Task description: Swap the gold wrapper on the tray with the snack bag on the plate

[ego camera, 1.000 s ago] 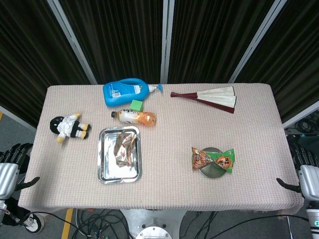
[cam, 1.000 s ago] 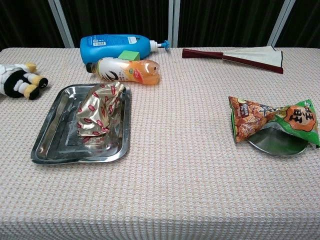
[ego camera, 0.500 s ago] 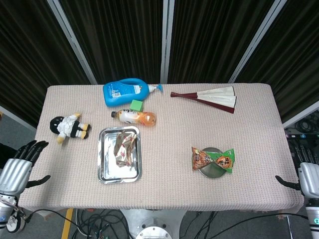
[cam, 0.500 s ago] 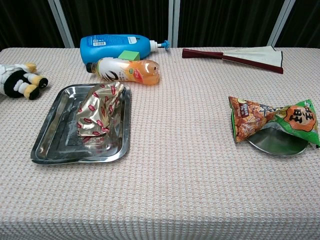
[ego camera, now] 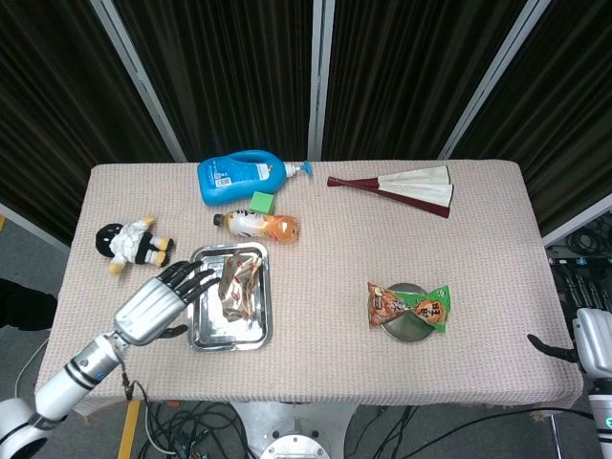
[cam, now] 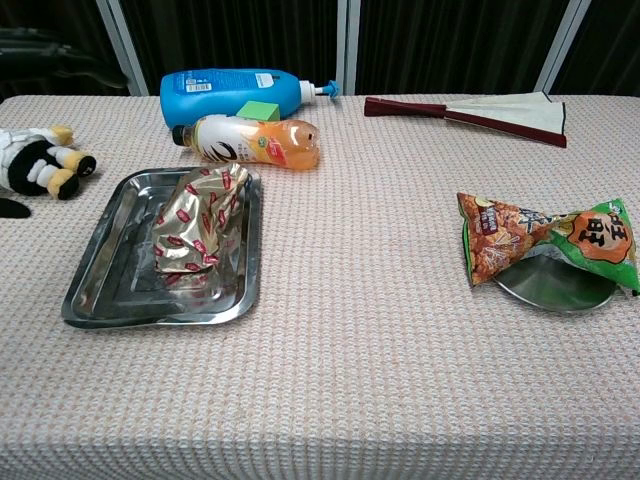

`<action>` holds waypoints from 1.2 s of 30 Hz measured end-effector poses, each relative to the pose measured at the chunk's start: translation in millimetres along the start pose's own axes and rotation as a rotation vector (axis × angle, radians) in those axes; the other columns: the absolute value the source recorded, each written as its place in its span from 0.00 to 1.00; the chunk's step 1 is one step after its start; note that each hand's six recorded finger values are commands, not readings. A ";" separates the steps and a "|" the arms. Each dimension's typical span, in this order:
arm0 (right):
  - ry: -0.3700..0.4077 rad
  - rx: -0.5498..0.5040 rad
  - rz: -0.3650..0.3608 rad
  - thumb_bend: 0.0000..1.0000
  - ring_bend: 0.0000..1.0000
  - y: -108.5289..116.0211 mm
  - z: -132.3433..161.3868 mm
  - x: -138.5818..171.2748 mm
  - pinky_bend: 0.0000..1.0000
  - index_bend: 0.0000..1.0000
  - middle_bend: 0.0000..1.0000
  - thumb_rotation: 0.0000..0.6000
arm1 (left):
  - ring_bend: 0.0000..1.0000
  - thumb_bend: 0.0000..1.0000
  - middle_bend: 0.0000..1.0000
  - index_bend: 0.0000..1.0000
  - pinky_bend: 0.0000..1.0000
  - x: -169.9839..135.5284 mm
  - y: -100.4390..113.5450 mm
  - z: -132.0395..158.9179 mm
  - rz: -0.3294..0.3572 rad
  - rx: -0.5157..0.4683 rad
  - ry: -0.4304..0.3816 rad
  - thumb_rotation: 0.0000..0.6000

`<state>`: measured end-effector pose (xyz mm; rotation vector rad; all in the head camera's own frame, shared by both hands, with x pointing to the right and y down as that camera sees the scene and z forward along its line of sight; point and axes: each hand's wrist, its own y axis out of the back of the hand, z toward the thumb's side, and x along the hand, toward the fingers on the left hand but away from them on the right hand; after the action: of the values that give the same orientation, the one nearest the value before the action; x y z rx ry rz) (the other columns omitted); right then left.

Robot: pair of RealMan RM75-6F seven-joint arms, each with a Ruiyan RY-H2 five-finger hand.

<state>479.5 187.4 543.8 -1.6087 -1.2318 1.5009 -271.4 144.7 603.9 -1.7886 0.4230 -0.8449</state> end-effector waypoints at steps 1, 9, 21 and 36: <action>0.001 0.000 0.001 0.02 0.00 0.3 0.3 -0.1 0.00 0.00 0.00 1.00 | 0.07 0.01 0.12 0.11 0.18 8.8 -1.6 4.0 -0.005 0.013 -0.027 1.00; -0.005 -0.011 0.001 0.02 0.00 1.5 -2.3 -1.8 0.00 0.00 0.00 1.00 | 0.07 0.01 0.12 0.11 0.18 52.6 -30.4 17.8 -0.084 0.128 -0.156 1.00; -0.026 -0.014 0.007 0.02 0.00 0.5 -10.5 -2.0 0.00 0.00 0.00 1.00 | 0.07 0.01 0.12 0.11 0.18 77.2 -72.7 13.6 -0.195 0.205 -0.198 1.00; -0.046 -0.012 0.025 0.02 0.00 -5.9 -16.5 -4.0 0.00 0.00 0.00 1.00 | 0.07 0.03 0.15 0.13 0.20 102.4 -97.3 6.9 -0.222 0.283 -0.233 1.00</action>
<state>494.5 188.6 553.6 -1.6116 -1.2524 1.5564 -206.8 120.0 727.4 -1.6618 -0.0469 -0.7930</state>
